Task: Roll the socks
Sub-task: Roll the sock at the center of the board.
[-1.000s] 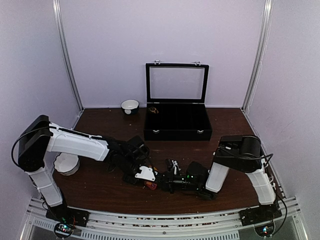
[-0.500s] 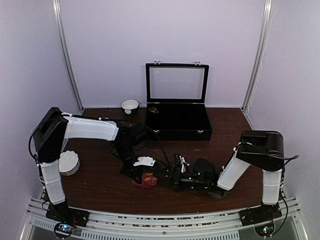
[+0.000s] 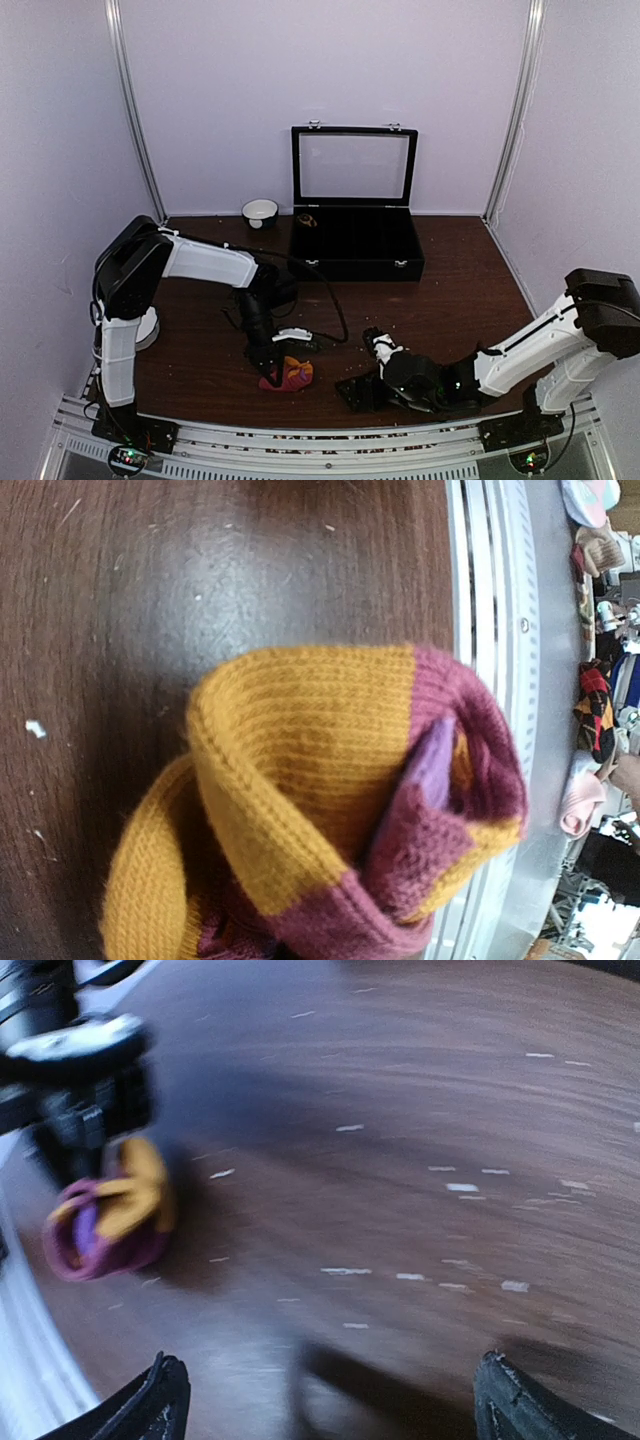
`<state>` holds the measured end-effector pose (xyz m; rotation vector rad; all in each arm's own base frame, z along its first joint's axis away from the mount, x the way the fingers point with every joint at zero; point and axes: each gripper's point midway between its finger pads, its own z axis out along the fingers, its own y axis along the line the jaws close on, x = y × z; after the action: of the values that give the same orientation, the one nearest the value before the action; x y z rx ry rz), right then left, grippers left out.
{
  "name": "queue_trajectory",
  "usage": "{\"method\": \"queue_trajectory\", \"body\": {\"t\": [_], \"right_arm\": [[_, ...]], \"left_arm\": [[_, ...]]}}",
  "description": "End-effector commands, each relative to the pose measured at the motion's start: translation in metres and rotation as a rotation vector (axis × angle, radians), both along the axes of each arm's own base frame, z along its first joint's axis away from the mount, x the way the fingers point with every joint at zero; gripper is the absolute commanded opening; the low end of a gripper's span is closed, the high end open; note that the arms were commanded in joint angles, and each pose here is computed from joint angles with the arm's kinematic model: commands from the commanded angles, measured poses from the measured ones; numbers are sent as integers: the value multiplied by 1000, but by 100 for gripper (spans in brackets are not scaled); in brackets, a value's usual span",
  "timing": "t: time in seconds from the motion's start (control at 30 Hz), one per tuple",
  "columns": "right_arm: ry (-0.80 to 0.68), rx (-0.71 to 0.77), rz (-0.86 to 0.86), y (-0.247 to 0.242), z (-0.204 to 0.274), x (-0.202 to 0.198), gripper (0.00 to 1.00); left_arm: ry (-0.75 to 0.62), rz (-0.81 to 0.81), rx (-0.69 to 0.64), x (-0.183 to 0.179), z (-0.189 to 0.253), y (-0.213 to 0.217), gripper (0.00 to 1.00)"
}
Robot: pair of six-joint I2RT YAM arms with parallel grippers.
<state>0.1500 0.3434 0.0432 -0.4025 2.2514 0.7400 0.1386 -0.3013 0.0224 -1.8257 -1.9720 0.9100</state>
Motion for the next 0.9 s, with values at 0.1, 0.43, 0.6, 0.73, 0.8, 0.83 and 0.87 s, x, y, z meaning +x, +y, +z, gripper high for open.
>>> {"method": "queue_trajectory", "body": {"t": [0.1, 0.43, 0.6, 0.73, 0.8, 0.83, 0.87], "right_arm": [[-159, 21, -261, -74, 12, 18, 97], [-723, -368, 486, 71, 52, -72, 94], [-777, -352, 667, 107, 52, -70, 87], [-804, -353, 767, 128, 44, -56, 79], [-823, -382, 817, 137, 37, -51, 76], [-824, -394, 842, 141, 33, -48, 74], [-823, -404, 868, 144, 29, -46, 72]], "left_arm": [[42, 25, 189, 0, -32, 17, 0], [209, 26, 177, -4, -34, 12, 0], [199, -3, 186, -7, -38, 16, 0], [213, -11, 179, -12, -38, 16, 0], [214, -16, 180, -13, -39, 15, 0], [217, -17, 184, -12, -40, 15, 0], [219, -22, 182, -13, -40, 14, 0]]}}
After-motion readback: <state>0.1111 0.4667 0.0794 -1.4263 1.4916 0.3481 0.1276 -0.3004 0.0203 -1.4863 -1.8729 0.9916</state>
